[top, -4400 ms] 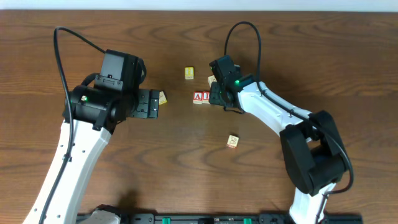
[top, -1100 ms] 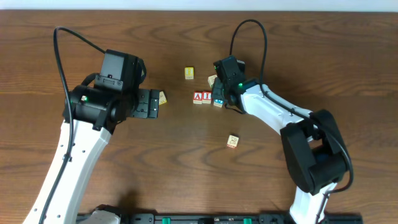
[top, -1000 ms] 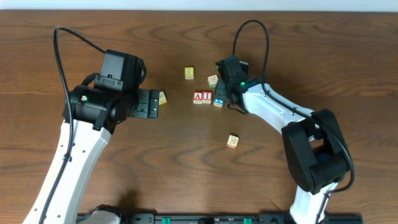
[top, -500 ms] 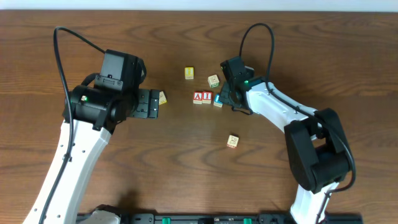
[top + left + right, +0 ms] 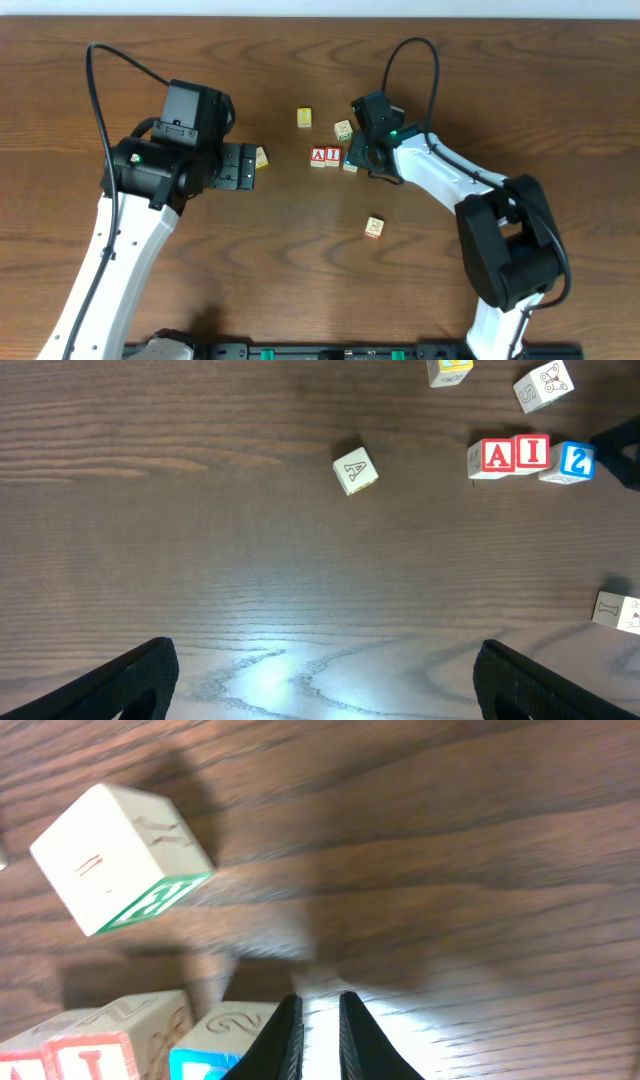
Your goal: Spell out Ai2
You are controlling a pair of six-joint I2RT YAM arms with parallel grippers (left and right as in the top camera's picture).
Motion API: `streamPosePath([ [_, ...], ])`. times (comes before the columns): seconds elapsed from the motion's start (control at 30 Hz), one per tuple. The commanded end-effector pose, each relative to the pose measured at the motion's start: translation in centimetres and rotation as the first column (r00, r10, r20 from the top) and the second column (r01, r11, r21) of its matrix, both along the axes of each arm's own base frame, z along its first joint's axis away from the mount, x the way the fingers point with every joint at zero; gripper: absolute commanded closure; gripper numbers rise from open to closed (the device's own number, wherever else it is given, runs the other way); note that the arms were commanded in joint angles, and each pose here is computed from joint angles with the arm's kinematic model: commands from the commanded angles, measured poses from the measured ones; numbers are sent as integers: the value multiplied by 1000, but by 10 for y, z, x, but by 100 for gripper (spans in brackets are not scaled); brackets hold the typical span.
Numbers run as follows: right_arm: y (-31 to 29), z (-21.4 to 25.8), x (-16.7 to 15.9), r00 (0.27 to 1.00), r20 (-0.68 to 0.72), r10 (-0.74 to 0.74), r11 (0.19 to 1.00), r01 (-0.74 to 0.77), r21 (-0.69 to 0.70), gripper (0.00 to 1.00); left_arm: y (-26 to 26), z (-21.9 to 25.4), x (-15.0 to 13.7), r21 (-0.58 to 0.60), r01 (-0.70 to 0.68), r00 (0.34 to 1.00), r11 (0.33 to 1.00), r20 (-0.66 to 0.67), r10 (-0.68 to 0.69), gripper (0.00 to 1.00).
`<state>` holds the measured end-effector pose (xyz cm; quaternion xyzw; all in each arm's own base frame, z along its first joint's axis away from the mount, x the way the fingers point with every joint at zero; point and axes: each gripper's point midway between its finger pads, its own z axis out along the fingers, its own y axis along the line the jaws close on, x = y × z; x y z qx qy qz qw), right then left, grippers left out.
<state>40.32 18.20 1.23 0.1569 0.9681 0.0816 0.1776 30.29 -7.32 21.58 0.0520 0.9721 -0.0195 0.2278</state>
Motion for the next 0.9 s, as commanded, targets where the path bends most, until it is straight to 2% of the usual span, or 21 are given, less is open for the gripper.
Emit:
streamPosePath([
  [0.0,8,0,-3,1000,-1,5,1000,-5,12,86,0,-2,-1,-6,-10,1000,1000,-11,10,5],
  [0.77,6,1,1,1000,17,2,1000,-2,-3,82,-4,-11,1,-13,-2,999,1000,-45,1,5],
  [0.87,-4,4,8,998,57,-24,998,27,-53,82,-4,-11,1,-13,-2,999,1000,-45,1,4],
])
